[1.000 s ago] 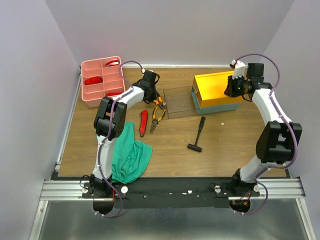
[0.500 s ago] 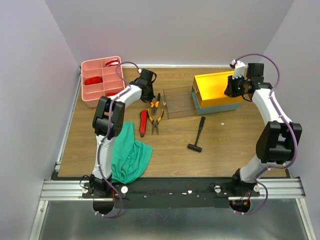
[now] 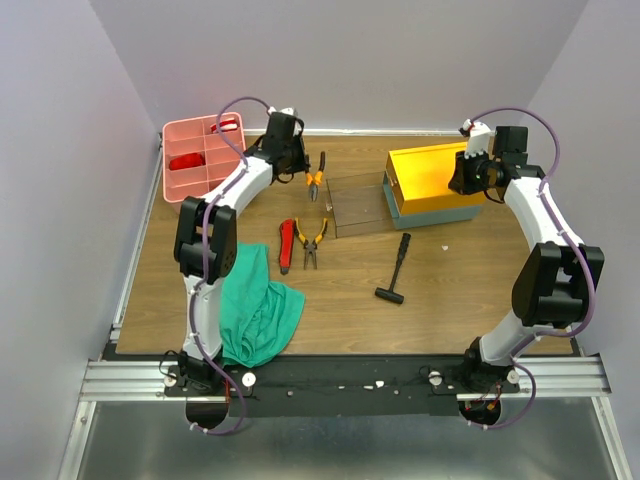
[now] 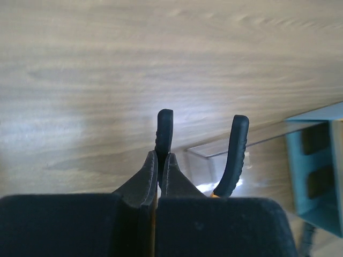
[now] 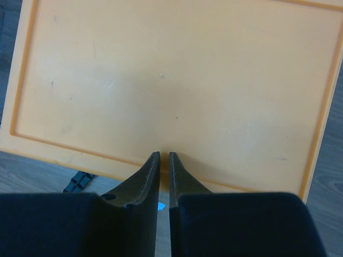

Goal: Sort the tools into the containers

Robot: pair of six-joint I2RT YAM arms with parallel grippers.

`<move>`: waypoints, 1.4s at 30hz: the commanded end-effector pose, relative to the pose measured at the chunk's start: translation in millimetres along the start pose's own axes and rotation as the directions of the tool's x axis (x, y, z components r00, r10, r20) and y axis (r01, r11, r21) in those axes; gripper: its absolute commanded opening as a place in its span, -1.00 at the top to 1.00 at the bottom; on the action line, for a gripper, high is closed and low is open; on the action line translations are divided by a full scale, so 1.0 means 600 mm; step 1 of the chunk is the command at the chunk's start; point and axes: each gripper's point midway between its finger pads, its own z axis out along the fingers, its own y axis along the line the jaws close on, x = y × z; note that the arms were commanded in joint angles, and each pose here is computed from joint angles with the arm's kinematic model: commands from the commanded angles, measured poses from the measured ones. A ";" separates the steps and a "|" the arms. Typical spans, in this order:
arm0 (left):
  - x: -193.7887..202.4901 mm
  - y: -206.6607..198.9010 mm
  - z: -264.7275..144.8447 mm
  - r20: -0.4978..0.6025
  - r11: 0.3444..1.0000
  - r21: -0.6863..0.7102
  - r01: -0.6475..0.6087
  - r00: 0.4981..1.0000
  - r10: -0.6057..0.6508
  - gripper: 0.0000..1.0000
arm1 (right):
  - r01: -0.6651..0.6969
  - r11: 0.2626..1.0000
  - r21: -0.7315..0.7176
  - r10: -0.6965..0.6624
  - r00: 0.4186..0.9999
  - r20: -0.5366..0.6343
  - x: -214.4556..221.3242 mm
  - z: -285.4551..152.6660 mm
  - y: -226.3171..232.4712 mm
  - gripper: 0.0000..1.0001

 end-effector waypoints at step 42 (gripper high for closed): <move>0.009 -0.170 -0.144 0.114 0.893 0.193 -0.406 0.913 0.391 -0.17 | 0.008 1.000 0.007 -0.008 1.000 0.010 0.003 -0.012 0.008 0.60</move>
